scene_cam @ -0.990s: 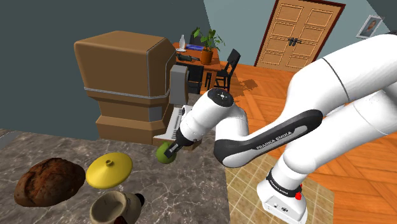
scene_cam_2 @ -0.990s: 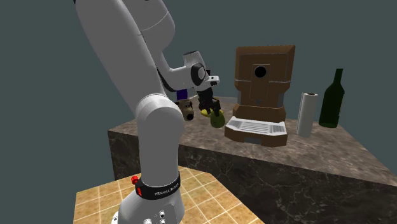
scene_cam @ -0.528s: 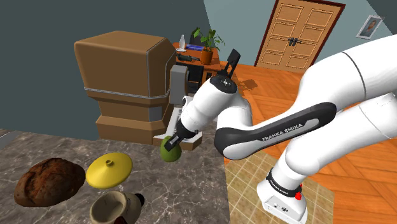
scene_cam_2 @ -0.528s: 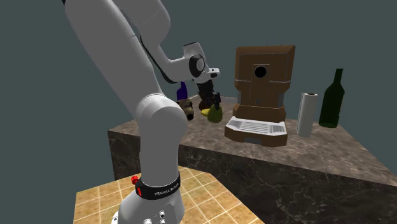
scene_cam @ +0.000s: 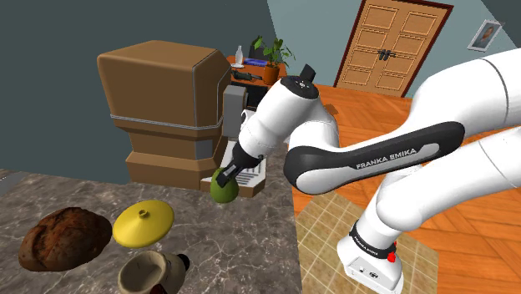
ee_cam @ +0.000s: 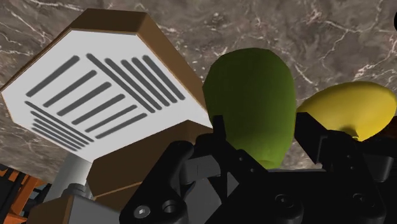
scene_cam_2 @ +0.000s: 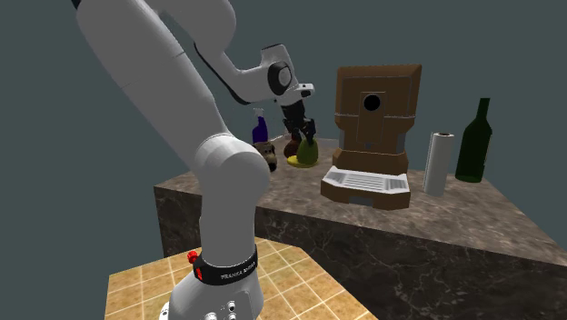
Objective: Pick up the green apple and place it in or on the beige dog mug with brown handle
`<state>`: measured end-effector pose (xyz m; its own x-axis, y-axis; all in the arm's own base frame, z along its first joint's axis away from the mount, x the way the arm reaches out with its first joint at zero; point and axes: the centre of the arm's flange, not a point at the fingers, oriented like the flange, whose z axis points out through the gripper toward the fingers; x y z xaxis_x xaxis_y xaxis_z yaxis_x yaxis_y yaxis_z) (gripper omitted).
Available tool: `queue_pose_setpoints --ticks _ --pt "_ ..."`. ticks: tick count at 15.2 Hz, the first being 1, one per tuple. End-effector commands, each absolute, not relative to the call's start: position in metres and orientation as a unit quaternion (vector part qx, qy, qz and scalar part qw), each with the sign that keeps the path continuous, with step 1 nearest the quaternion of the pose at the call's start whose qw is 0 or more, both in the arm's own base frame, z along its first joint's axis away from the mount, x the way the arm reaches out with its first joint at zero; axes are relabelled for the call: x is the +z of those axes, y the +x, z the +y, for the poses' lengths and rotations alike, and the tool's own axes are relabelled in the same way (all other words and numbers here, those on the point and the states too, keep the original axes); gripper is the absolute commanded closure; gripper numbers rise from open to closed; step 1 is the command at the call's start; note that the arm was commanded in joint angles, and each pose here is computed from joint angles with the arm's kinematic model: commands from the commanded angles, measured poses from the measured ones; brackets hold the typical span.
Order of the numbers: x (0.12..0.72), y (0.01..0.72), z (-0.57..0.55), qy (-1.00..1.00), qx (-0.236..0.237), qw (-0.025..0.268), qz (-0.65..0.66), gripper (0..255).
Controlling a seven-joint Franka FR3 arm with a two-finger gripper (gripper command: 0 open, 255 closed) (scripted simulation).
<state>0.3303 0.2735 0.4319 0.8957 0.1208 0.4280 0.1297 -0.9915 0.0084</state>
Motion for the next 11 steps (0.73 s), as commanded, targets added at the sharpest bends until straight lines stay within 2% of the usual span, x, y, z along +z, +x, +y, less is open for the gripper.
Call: queue_pose_setpoints --ticks 1,8,11 --pt "0.442 0.33 0.273 -0.974 -0.219 0.01 -0.064 255" --pt "0.476 0.33 0.273 -0.974 -0.219 0.01 -0.064 255" --pt "0.475 0.315 0.309 -0.974 -0.219 0.01 -0.064 255"
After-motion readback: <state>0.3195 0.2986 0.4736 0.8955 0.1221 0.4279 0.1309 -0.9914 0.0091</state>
